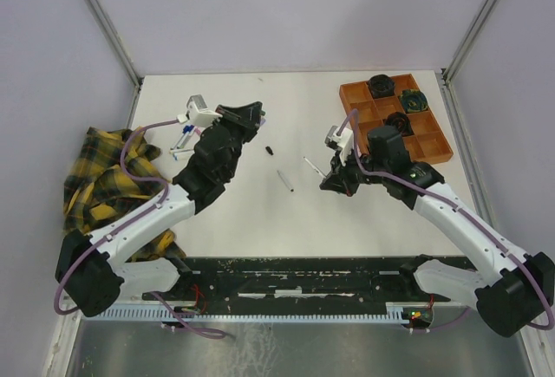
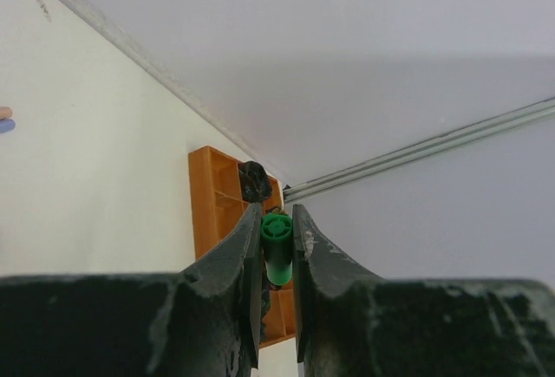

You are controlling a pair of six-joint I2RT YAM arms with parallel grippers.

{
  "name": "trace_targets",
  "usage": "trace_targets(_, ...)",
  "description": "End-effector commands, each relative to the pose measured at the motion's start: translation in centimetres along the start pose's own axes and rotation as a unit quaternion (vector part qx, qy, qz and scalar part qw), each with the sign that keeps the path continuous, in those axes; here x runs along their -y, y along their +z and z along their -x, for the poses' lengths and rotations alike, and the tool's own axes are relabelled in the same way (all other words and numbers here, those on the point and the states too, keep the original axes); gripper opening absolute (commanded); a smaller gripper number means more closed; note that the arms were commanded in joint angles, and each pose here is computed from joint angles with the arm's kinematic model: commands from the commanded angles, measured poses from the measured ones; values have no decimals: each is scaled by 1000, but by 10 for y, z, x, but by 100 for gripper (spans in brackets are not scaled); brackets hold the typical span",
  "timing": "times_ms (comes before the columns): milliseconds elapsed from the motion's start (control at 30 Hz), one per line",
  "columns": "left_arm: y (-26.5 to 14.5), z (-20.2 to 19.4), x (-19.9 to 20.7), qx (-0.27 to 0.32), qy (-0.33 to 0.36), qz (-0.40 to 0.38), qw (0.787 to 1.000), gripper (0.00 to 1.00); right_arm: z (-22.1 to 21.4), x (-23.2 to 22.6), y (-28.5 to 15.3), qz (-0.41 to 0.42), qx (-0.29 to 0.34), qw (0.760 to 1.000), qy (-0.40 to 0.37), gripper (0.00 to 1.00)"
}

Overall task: Open the pen caps
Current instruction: Open the pen cap from the pen, then place the pen cap at the center of the board.

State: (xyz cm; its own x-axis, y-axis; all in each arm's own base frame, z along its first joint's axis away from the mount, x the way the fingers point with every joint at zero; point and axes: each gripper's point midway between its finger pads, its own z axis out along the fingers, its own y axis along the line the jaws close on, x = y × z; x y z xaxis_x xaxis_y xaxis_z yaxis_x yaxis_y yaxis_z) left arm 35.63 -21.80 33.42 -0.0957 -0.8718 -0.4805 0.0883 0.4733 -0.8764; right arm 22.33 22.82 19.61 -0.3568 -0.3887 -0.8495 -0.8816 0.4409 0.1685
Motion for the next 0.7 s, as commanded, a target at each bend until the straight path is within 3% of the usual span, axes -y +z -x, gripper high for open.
trace_targets(0,-1,-9,-11,-27,81,-18,996,3,19,7,-5,-15,19,1000,-9,0)
trace_targets(133,9,-49,-66,-102,194,26,975,3,19,14,-8,-32,19,999,-3,0)
trace_targets(333,39,-101,-137,-193,243,139,940,3,13,25,-6,-46,11,999,11,0)
trace_targets(400,51,-118,-163,-212,261,190,922,3,14,28,-7,-51,11,999,13,0)
trace_targets(667,94,-147,-203,-228,304,289,879,3,14,36,-11,-69,12,997,12,0)
